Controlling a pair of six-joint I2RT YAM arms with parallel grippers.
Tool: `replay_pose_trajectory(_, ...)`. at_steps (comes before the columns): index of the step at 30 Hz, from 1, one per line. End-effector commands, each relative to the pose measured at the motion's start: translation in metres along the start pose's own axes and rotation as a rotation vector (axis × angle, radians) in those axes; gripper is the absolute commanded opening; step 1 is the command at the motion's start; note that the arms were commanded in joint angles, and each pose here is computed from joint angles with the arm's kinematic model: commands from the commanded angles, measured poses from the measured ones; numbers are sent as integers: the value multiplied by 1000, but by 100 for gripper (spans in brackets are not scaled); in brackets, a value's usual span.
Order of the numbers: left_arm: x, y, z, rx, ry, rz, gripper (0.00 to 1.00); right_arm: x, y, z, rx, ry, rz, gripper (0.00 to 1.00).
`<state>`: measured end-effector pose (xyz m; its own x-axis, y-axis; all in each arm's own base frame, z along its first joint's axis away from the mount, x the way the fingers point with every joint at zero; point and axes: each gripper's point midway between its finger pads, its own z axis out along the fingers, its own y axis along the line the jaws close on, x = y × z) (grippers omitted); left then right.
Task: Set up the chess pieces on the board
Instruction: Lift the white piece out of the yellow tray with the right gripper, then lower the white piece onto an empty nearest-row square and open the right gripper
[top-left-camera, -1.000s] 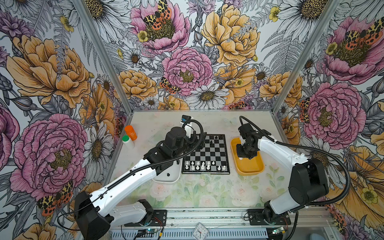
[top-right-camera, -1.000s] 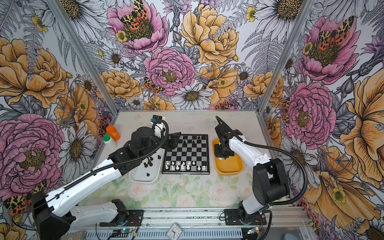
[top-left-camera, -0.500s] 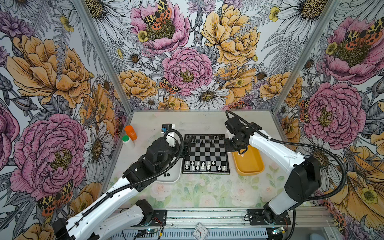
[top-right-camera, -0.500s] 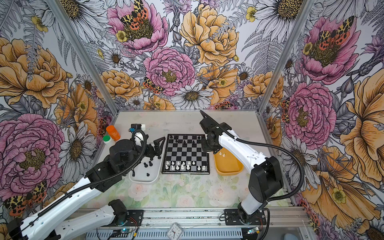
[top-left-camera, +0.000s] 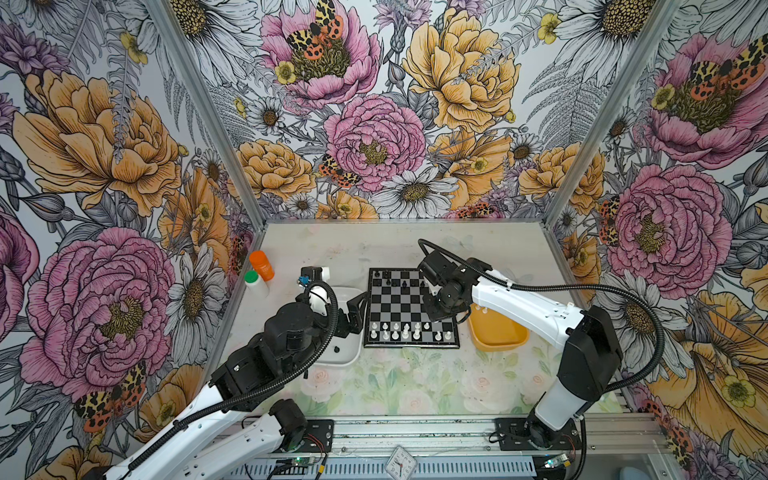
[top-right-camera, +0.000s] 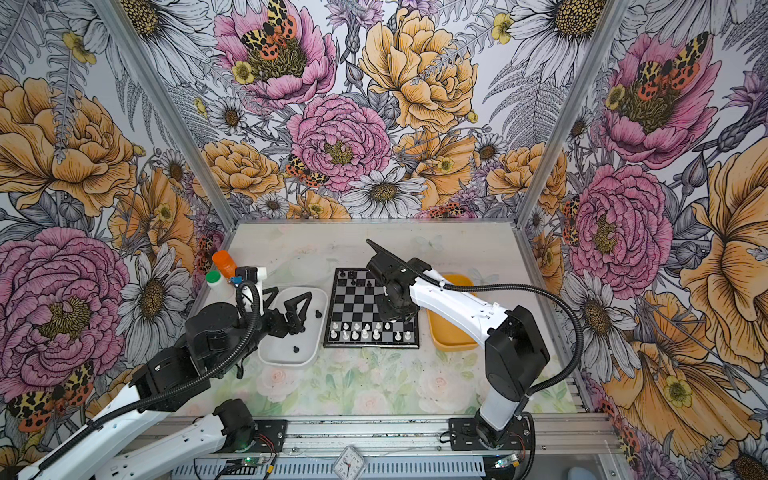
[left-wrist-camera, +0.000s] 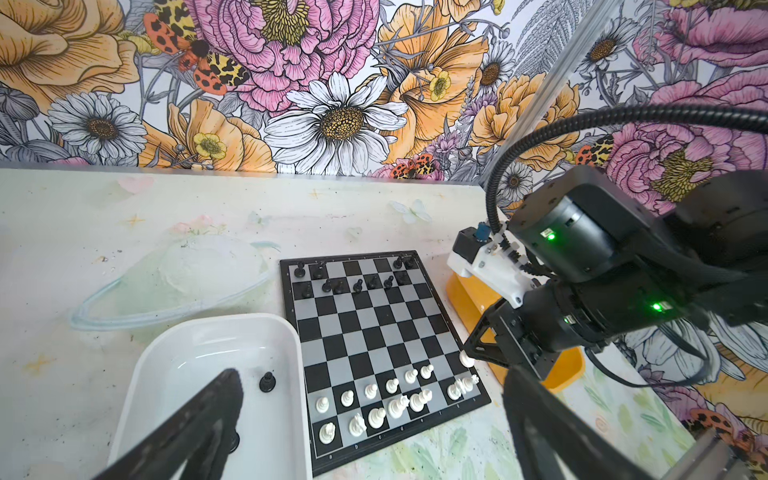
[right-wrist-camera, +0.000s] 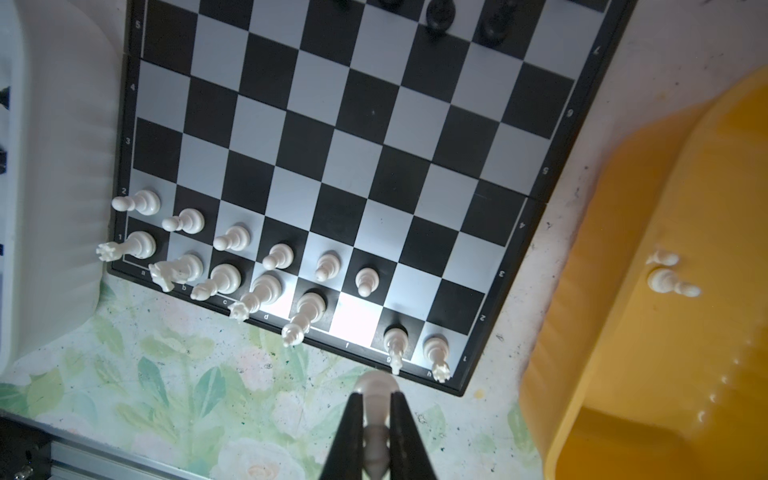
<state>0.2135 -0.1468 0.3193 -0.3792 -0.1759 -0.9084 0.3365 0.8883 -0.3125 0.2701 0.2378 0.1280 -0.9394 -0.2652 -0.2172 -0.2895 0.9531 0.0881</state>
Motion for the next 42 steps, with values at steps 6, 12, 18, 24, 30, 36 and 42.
replay_pose_trajectory(6,37,-16,-6,107,177,-13,99,12,12,30,2,28,29,10)
replay_pose_trajectory(12,50,-33,-6,187,249,-2,99,18,14,43,1,43,33,10)
replay_pose_trajectory(18,68,-40,-6,219,329,2,99,19,18,53,-7,52,33,10)
replay_pose_trajectory(24,91,-42,-1,225,429,23,99,18,20,61,-6,65,35,10)
replay_pose_trajectory(30,96,-42,-1,227,451,29,99,22,19,69,2,78,39,9)
replay_pose_trajectory(36,94,-41,-2,221,450,32,99,22,18,74,8,82,34,10)
replay_pose_trajectory(42,91,-41,-3,220,444,36,99,23,17,77,19,90,29,10)
